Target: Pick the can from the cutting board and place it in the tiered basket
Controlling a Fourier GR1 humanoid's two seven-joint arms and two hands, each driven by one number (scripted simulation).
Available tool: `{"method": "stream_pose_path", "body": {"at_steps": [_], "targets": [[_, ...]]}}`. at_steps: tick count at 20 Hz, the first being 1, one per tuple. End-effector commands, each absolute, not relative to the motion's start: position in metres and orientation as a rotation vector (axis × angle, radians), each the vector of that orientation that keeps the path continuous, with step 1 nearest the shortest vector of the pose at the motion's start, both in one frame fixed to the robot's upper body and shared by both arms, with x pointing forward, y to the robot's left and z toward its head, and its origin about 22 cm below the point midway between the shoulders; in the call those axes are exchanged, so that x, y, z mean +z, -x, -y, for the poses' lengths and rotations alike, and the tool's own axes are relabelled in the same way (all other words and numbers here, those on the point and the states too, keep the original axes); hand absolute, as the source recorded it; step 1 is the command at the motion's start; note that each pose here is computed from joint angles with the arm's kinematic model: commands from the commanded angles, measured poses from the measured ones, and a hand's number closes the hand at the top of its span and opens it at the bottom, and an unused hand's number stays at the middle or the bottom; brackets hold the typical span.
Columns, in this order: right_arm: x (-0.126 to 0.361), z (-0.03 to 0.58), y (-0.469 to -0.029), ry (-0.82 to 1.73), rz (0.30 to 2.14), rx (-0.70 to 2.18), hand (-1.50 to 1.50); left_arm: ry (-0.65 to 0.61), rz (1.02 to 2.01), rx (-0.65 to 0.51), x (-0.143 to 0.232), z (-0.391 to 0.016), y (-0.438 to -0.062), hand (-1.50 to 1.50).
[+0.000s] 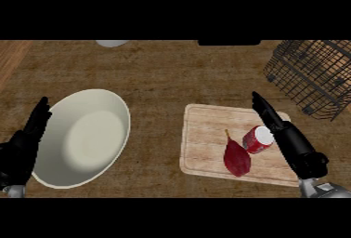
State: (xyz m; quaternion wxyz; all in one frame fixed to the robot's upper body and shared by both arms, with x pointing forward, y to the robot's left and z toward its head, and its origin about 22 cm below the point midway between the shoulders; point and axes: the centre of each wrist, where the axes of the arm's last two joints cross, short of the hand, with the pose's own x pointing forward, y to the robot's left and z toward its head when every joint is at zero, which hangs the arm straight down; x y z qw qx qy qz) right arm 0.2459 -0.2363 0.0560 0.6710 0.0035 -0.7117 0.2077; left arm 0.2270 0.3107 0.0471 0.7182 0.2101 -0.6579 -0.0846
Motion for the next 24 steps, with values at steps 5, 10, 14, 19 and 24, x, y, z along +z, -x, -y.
{"method": "stream_pose_path", "body": {"at_steps": [5,10,14,19,24], "targets": [[0.088,0.306,-0.279,-0.311,1.687,0.241,1.50,-0.515,1.576,-0.219,0.052,-0.308,-0.254,0.00],[0.046,0.351,-0.261,0.379,1.414,0.048,-1.50,-0.461,1.544,-0.205,0.054,-0.297,-0.259,0.00],[0.064,0.395,-0.243,0.344,1.471,0.068,-1.50,-0.456,1.528,-0.222,0.042,-0.298,-0.264,0.00],[0.136,0.399,-0.253,0.339,1.397,0.390,-1.50,-0.456,1.522,-0.234,0.037,-0.299,-0.267,0.00],[0.181,0.383,-0.267,0.381,1.207,0.759,-1.50,-0.425,1.546,-0.228,0.043,-0.297,-0.276,0.00]]}}
